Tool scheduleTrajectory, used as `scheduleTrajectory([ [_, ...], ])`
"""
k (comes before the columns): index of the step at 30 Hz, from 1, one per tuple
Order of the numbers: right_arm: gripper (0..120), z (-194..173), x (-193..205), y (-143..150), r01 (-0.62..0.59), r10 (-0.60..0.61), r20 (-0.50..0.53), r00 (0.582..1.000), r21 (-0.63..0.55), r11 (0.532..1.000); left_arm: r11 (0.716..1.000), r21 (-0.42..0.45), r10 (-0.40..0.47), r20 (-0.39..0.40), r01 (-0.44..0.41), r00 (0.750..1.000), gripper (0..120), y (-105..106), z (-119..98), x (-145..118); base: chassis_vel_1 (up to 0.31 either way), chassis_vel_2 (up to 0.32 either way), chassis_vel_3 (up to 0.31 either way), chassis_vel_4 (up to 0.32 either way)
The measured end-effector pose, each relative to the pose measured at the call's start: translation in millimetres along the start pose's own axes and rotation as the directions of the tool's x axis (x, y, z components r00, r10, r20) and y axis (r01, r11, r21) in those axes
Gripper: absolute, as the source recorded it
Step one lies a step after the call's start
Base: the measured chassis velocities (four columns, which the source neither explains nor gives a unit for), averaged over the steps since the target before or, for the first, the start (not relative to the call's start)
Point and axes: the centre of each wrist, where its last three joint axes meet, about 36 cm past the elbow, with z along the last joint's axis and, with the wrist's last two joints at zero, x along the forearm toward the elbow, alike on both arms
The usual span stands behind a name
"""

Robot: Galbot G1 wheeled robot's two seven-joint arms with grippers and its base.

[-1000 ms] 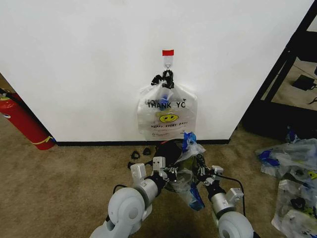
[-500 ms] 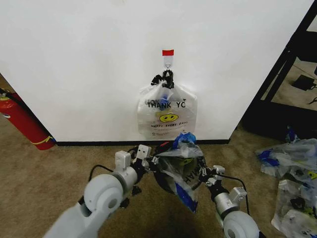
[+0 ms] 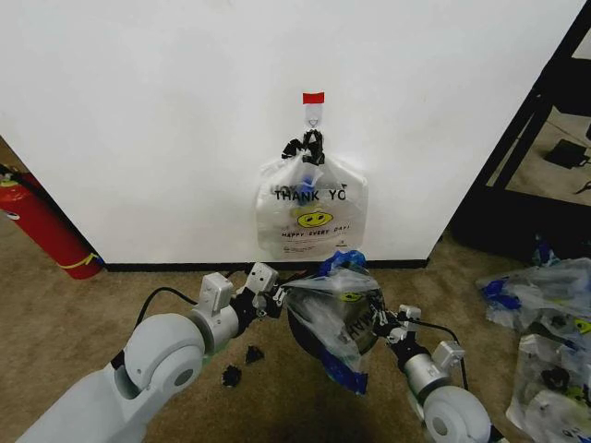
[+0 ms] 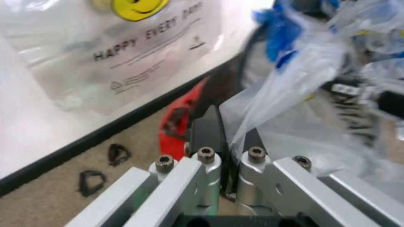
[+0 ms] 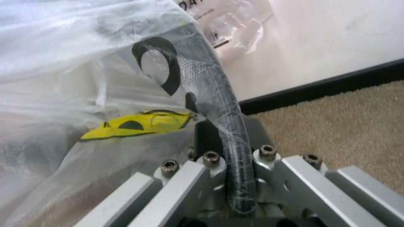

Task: Pick up the garbage bag from the wall and place it over the trash bin.

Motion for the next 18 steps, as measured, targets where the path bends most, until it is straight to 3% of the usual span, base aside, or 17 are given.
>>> scheduleTrajectory([
  [13,0,-6,2,-26,0.125,-0.124,-0.028,0.992,0.027,0.992,0.996,-0.007,-0.091,-0.076,0.091,0.993,0,33,17,-20,0.0,0.0,0.0,0.0],
  [18,0,-4,0,-29,0.158,-0.158,0.001,0.987,0.036,0.987,0.997,0.005,-0.079,-0.077,0.08,0.994,0,27,20,-18,0.0,0.0,0.0,0.0],
])
